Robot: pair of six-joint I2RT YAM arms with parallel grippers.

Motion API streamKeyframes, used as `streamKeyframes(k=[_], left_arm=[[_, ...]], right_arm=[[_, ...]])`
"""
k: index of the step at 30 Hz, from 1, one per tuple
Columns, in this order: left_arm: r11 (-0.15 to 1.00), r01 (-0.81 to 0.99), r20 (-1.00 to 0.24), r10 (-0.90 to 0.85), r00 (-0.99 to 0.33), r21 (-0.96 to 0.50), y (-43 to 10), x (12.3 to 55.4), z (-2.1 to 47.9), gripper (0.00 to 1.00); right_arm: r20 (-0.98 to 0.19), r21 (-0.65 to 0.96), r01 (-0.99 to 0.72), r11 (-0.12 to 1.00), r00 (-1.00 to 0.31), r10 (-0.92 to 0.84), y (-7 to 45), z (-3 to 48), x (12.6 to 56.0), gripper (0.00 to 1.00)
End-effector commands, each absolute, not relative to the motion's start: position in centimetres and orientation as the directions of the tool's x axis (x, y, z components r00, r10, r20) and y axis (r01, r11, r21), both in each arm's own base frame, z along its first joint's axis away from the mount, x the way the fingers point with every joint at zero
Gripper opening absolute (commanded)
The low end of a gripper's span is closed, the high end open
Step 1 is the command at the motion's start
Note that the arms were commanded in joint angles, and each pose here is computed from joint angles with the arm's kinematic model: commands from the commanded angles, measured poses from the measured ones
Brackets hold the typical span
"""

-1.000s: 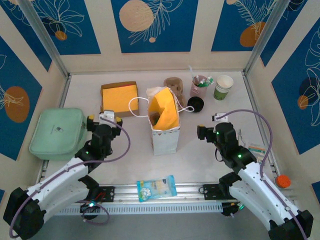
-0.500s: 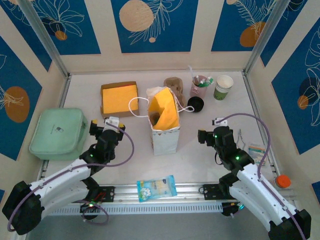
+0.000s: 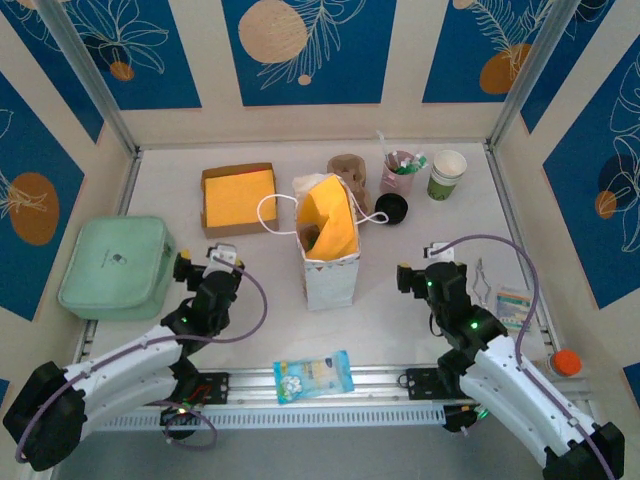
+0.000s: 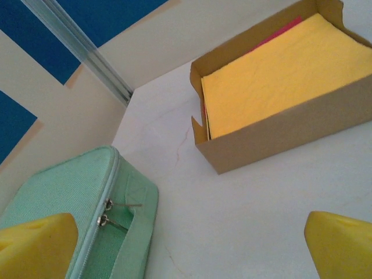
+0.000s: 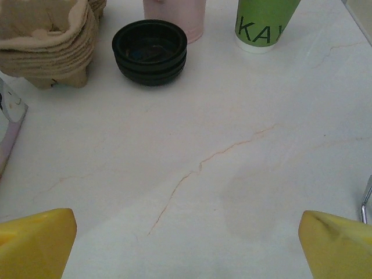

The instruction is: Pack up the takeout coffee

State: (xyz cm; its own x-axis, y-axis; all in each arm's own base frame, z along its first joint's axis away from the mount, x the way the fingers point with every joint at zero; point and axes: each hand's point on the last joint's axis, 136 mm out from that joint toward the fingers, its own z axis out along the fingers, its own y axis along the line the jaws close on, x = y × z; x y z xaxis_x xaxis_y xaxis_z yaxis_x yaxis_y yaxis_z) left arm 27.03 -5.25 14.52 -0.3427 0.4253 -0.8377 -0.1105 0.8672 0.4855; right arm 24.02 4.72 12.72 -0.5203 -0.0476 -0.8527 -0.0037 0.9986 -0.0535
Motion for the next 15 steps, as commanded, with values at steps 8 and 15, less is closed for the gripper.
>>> streamKeyframes(k=[8,15], left_arm=[[0.887,-0.161,-0.875,0.370,-0.311,0.433,-4.1,25.7,14.4,1.00],[0.888,-0.202,-0.894,0.352,-0.278,0.413,-3.5,24.8,15.2,0.99]], right_arm=[[-0.875,-0.132,-0.061,0.989,-0.462,-0.145,6.2,11.3,23.9,0.99],[-0.884,-0.111,0.034,0.993,-0.461,-0.083,4.6,11.5,24.4,1.00]])
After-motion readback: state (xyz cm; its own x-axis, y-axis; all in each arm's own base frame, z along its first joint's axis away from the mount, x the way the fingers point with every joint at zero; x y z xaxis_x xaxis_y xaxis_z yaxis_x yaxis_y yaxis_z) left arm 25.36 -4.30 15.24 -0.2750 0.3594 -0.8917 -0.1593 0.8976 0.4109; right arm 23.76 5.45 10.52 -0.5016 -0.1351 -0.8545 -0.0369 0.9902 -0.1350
